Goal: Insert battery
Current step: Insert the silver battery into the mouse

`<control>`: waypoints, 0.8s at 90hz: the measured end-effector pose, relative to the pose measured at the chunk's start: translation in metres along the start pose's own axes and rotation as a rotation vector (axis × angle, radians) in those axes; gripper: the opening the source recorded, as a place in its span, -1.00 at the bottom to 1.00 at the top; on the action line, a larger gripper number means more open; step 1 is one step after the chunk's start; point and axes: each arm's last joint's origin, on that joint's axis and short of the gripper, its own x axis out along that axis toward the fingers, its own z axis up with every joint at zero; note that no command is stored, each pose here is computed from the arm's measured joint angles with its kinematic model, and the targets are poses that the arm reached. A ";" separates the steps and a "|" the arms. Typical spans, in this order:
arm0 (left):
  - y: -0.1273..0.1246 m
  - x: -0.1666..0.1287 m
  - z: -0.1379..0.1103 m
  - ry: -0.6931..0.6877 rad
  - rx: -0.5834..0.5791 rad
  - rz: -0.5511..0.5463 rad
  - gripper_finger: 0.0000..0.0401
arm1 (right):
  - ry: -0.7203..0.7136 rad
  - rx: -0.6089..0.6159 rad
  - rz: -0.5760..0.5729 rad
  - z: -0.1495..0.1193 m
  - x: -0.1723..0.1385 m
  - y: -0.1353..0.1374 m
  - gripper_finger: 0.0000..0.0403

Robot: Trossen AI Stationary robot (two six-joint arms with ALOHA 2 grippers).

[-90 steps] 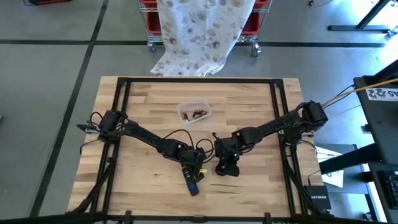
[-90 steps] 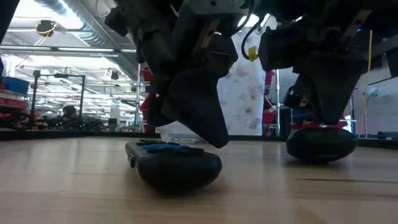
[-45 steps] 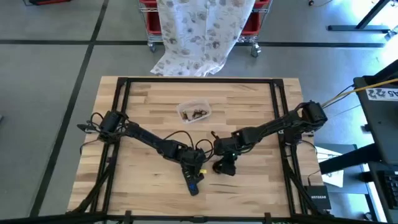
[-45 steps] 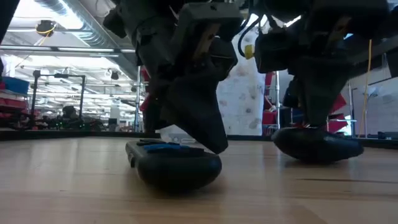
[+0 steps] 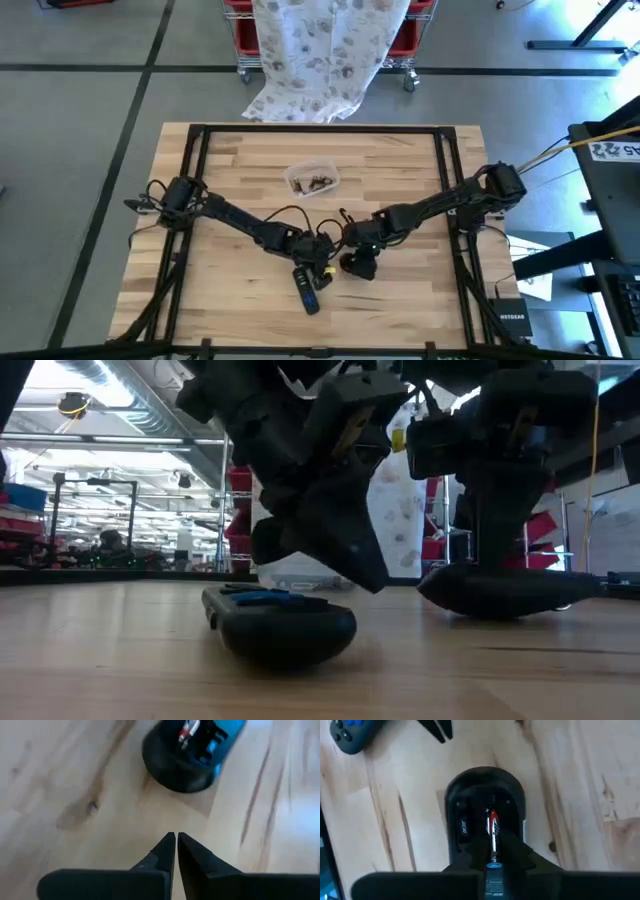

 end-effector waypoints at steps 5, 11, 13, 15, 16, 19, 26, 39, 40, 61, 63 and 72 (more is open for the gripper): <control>0.002 0.000 0.003 -0.010 0.005 0.004 -0.99 | -0.005 0.000 -0.007 0.000 0.000 0.000 -0.95; 0.005 0.001 0.007 -0.026 0.015 0.000 -0.99 | -0.008 0.003 -0.013 0.000 0.000 0.000 -0.95; 0.006 0.001 0.008 -0.032 0.015 0.000 -0.99 | -0.010 0.007 -0.015 0.000 0.000 0.000 -0.95; 0.006 0.001 0.009 -0.036 0.016 -0.001 -0.99 | -0.012 0.011 -0.018 0.000 0.000 -0.001 -0.95; 0.007 0.001 0.010 -0.039 0.017 -0.002 -0.99 | -0.012 0.013 -0.019 0.000 0.000 -0.001 -0.95; 0.008 0.001 0.012 -0.048 0.019 -0.005 -0.99 | -0.013 0.015 -0.020 0.000 0.000 -0.001 -0.95; 0.012 0.001 0.017 -0.064 0.015 -0.004 -0.99 | -0.019 0.016 -0.028 0.001 0.000 -0.001 -0.95; 0.019 0.005 0.023 -0.092 0.003 0.003 -0.99 | -0.028 0.018 -0.040 0.001 0.000 -0.001 -0.94; 0.020 0.006 0.024 -0.093 0.002 0.003 -0.99 | -0.028 0.019 -0.040 0.001 0.000 -0.001 -0.94; 0.027 0.022 0.022 -0.088 -0.019 -0.032 -0.99 | -0.039 0.023 -0.058 0.001 0.000 -0.002 -0.94; 0.027 0.023 0.022 -0.086 -0.021 -0.032 -0.99 | -0.041 0.023 -0.061 0.001 0.000 -0.002 -0.94; 0.029 0.026 0.020 -0.071 -0.034 -0.035 -0.99 | -0.041 0.024 -0.073 0.001 0.002 -0.003 -0.94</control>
